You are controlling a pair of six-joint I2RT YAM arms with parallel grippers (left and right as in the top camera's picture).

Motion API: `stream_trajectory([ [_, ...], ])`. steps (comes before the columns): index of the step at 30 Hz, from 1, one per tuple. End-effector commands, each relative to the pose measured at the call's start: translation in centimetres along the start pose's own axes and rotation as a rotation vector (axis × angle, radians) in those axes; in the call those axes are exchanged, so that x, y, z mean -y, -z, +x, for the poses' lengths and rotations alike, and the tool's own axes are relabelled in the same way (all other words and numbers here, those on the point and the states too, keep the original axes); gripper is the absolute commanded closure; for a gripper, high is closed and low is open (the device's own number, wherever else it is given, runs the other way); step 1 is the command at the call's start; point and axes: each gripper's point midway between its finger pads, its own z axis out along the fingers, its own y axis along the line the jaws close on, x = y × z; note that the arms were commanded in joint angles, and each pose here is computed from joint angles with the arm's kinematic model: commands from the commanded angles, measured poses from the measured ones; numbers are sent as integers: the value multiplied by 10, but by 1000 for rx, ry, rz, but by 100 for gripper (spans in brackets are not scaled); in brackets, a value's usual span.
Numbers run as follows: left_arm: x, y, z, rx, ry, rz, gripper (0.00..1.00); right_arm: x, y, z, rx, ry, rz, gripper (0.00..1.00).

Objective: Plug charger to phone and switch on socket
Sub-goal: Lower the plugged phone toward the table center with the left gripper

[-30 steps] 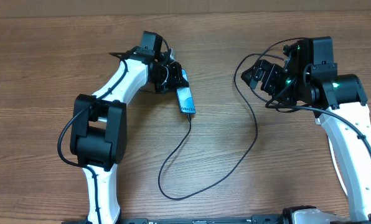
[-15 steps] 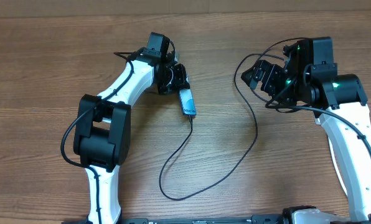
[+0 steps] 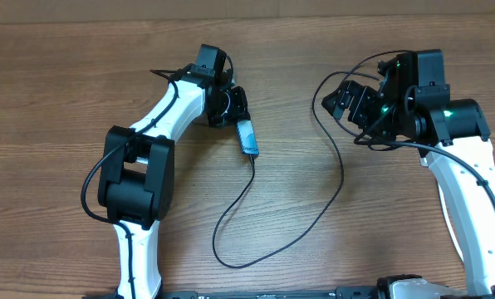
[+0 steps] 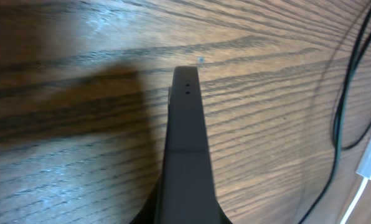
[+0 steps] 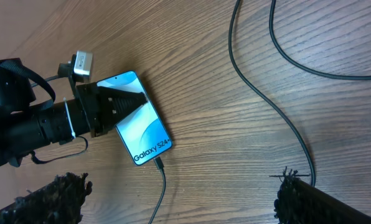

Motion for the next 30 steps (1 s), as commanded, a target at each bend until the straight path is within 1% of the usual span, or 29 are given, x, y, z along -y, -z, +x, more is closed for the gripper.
stream_trajectory([
  [1, -7, -6, 3, -1, 7, -34, 95, -4, 7, -3, 27, 20, -5, 0],
  [9, -21, -17, 15, -25, 28, -49, 95, -4, 7, -4, 27, 20, -6, 0],
  [14, -22, -18, 16, -28, 30, -49, 95, -4, 7, -4, 28, 20, -6, 0],
  [16, -23, -18, 17, -31, 32, -52, 91, -4, 7, -4, 27, 20, -6, 0],
  [18, -24, -17, 18, -37, 35, -56, 83, -4, 7, -4, 28, 20, -6, 0],
  [19, -24, -17, 19, -40, 37, -58, 81, -4, 7, -4, 28, 20, -6, 0],
  [23, -25, -17, 21, -45, 39, -61, 76, -4, 7, -4, 27, 20, -6, 0],
  [27, -25, -17, 21, -47, 41, -63, 75, -4, 7, -4, 27, 20, -6, 0],
  [30, -26, -17, 22, -50, 42, -65, 71, -4, 7, -4, 27, 20, -6, 0],
])
